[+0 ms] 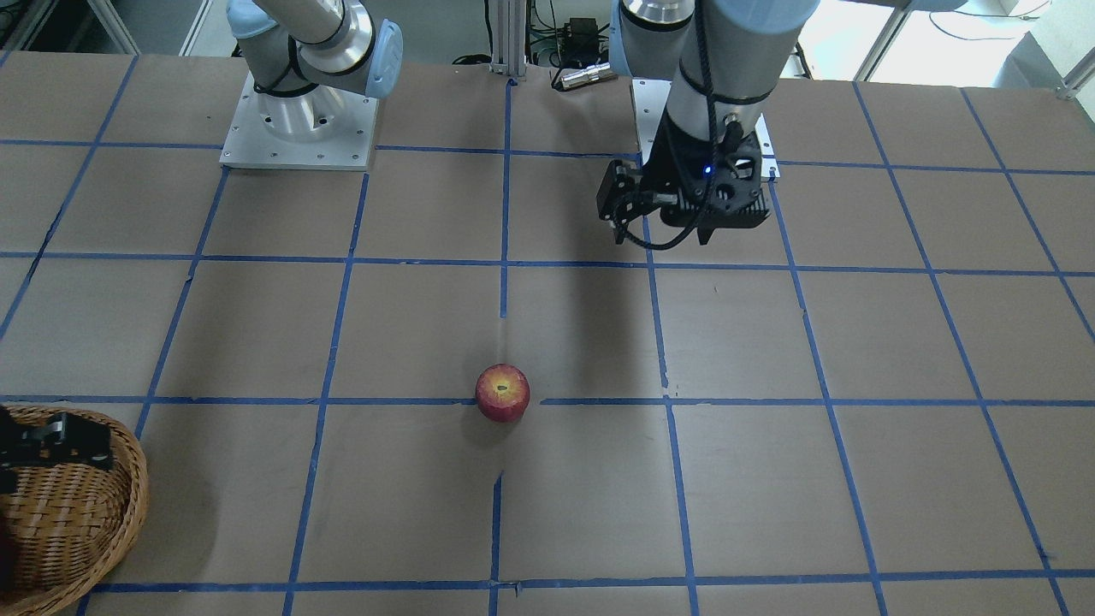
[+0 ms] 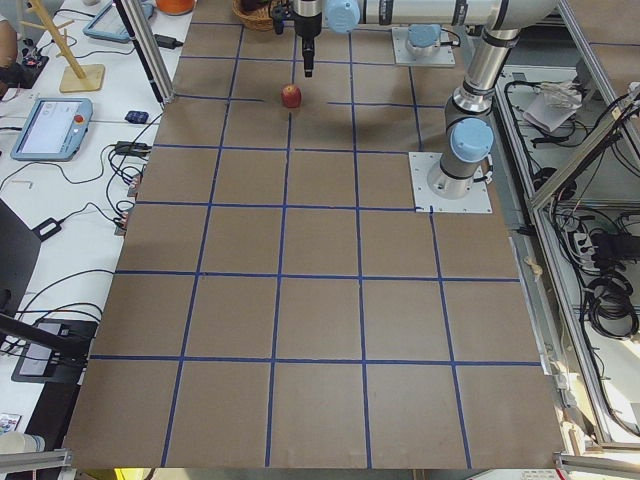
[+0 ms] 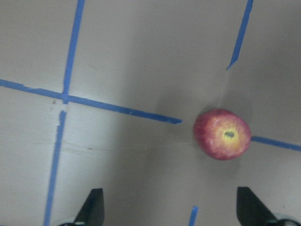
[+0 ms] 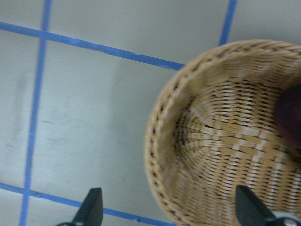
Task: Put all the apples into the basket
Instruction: 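Lower the right gripper onto the red apple and grasp it, then carry the red apple into the basket and open the right gripper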
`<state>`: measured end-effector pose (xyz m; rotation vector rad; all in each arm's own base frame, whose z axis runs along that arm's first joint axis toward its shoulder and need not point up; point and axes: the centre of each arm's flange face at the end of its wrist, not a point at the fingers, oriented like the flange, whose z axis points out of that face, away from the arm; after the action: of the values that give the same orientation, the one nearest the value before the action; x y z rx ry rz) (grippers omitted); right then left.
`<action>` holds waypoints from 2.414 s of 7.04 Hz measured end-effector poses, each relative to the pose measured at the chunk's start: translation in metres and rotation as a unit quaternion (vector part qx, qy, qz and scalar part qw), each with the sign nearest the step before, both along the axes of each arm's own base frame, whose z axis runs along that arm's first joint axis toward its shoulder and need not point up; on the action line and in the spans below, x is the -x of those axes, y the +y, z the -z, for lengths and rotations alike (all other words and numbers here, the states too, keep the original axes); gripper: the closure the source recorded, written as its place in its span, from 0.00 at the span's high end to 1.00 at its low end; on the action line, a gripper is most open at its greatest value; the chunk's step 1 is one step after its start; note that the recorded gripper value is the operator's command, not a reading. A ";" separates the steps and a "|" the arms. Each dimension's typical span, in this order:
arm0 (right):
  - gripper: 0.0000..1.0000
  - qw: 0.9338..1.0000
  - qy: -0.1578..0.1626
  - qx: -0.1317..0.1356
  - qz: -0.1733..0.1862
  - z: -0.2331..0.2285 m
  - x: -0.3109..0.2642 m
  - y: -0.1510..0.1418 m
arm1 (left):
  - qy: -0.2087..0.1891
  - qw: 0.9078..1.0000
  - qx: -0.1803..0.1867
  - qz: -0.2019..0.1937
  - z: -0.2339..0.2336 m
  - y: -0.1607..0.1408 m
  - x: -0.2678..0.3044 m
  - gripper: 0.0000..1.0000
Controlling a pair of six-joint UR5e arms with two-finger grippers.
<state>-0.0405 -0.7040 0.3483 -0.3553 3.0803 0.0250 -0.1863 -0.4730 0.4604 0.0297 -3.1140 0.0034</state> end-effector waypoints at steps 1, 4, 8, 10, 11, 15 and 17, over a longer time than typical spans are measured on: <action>1.00 1.000 -0.002 -0.004 0.018 -0.007 -0.065 0.004 | 0.000 1.000 -0.001 -0.002 -0.016 0.010 -0.020 1.00; 1.00 0.997 -0.023 -0.015 0.078 -0.006 -0.221 0.028 | -0.011 1.000 -0.008 -0.016 -0.033 0.009 -0.043 1.00; 1.00 0.988 -0.031 -0.026 0.150 0.062 -0.341 0.068 | -0.019 1.000 -0.009 -0.015 -0.043 0.008 -0.045 1.00; 1.00 0.985 -0.024 -0.047 0.164 0.104 -0.367 0.095 | -0.019 1.000 0.001 -0.016 -0.045 0.008 -0.046 1.00; 1.00 0.984 -0.026 -0.063 0.165 0.119 -0.375 0.107 | -0.019 1.000 0.006 -0.016 -0.046 0.007 -0.046 1.00; 1.00 0.982 -0.028 -0.092 0.162 0.149 -0.386 0.116 | -0.020 1.000 0.010 -0.018 -0.047 0.006 -0.048 1.00; 0.13 0.981 -0.032 -0.106 0.162 0.163 -0.390 0.118 | -0.020 1.000 0.010 -0.018 -0.047 0.006 -0.048 1.00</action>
<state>0.3500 -0.5860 0.1850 0.1524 2.9898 0.3204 -0.1384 -0.4667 0.5079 0.0859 -3.1523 0.0379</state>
